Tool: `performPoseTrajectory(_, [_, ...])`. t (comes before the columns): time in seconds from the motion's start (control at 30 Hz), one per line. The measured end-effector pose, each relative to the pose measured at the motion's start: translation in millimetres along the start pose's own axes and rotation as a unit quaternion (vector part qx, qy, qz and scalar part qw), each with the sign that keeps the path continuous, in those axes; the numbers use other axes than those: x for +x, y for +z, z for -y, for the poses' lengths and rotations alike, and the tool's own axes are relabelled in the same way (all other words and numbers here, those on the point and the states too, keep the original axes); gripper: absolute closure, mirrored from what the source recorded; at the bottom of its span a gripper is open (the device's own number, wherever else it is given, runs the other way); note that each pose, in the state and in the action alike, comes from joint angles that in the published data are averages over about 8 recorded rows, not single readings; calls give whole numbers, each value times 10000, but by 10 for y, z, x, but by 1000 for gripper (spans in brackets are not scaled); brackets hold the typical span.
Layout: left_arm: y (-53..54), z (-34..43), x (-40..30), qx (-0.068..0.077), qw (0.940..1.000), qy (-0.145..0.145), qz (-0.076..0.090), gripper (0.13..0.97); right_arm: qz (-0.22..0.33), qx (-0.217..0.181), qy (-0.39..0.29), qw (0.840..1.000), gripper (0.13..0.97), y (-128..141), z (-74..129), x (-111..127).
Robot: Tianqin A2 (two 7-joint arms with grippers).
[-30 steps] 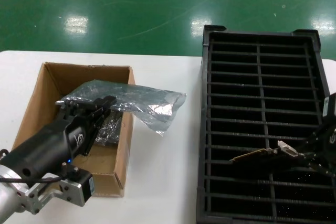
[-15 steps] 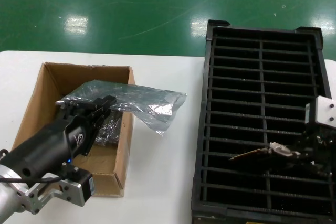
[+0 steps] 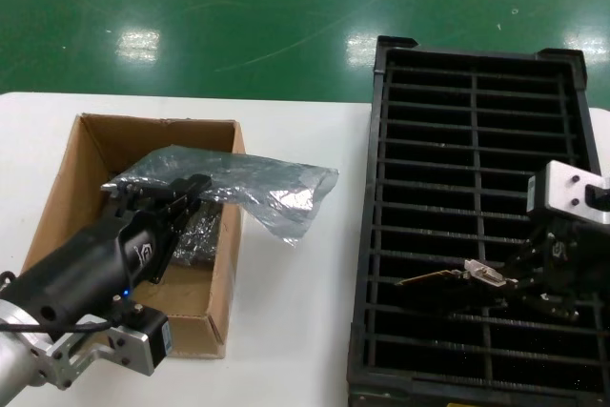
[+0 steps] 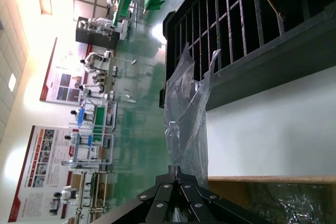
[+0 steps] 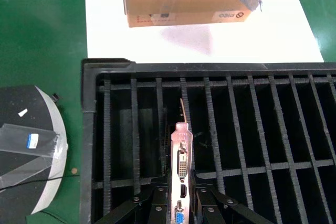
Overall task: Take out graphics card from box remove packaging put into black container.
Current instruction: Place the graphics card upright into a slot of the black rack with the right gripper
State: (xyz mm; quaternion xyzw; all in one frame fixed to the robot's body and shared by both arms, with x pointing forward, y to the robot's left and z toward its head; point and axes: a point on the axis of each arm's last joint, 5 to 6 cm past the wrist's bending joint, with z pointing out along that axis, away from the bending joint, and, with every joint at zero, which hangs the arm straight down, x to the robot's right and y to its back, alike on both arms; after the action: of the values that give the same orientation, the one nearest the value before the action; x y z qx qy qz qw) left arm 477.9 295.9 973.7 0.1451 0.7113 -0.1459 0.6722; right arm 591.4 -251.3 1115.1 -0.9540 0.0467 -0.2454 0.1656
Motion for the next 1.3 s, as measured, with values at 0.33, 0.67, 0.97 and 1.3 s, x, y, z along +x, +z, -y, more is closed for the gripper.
performPoseTrajectory(0.33, [0, 0, 0, 0, 10000, 0, 0, 957, -43, -284, -97, 9995, 908, 75, 95, 83])
performPoseTrajectory(0.67, [0, 0, 0, 0, 10000, 0, 0, 957, -63, -474, -427, 9979, 908, 155, 207, 101])
performPoseTrajectory(0.97, [0, 0, 0, 0, 10000, 0, 0, 957, -12, -397, -625, 9973, 888, 275, 346, 107])
performPoseTrajectory(1.3, [0, 0, 0, 0, 10000, 0, 0, 957, -66, -208, -654, 9976, 803, 260, 336, 65])
